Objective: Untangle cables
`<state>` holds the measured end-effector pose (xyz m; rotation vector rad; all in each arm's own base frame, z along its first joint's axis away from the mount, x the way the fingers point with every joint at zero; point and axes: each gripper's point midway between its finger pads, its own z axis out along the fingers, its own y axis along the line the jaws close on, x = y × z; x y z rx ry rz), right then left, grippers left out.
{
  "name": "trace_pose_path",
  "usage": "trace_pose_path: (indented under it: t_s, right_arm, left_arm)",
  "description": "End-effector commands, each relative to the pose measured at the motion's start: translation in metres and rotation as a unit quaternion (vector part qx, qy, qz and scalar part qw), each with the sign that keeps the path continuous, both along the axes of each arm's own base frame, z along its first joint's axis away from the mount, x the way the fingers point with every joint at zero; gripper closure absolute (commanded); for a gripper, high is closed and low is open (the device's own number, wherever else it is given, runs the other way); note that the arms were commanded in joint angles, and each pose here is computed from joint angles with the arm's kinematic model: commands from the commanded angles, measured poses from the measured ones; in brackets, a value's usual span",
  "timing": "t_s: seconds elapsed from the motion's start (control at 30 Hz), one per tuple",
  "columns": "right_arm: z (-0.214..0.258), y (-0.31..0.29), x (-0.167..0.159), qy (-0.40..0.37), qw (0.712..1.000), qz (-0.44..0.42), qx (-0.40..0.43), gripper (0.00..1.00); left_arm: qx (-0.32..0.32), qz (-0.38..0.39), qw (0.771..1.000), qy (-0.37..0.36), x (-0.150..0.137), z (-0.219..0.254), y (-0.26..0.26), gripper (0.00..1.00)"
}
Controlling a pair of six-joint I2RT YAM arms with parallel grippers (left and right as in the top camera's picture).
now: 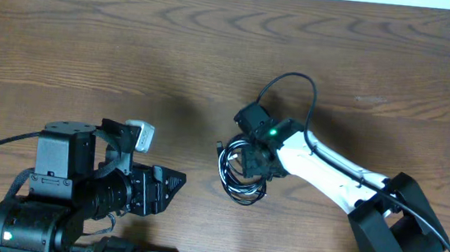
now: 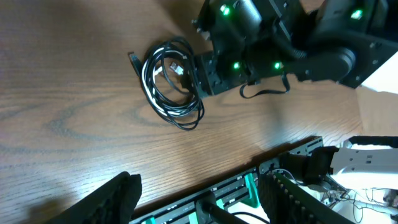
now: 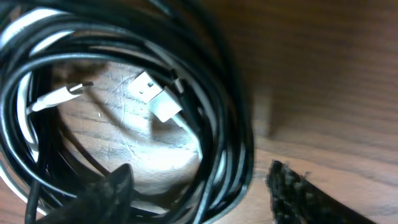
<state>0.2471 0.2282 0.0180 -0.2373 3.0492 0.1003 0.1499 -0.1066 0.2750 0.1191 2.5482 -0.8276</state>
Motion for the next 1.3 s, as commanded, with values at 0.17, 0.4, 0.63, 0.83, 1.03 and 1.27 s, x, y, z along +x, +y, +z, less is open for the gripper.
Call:
trace_pose_path:
  t_s: [0.17,0.4,0.63,0.83,1.03,1.27]
  right_arm:
    - [-0.009,-0.003,-0.006,-0.001,1.0,-0.003,-0.015,0.71]
    - [-0.004,0.0,-0.002,-0.008,1.0,-0.019,-0.006,0.99]
    - [0.027,0.01,0.01,-0.045,0.999,-0.013,0.029,0.99]
    - [0.103,0.023,0.033,-0.137,0.986,0.015,0.089,0.99]
    - [0.209,0.012,0.048,-0.275,0.952,0.011,0.136,0.99]
    - [0.272,-0.002,0.036,-0.34,0.92,0.0,0.194,0.99]
  left_arm:
    - [0.008,-0.004,1.0,-0.008,0.001,0.002,0.001,0.52]
    - [0.007,-0.003,1.0,-0.008,0.001,0.002,0.001,0.92]
    - [0.008,-0.003,1.0,-0.008,0.001,0.001,0.001,0.92]
    - [0.008,-0.002,1.0,-0.008,0.001,0.001,0.001,0.92]
    - [0.026,0.009,1.0,-0.009,0.004,-0.002,0.007,0.92]
    - [0.028,0.01,1.0,-0.008,0.01,-0.011,0.008,0.71]
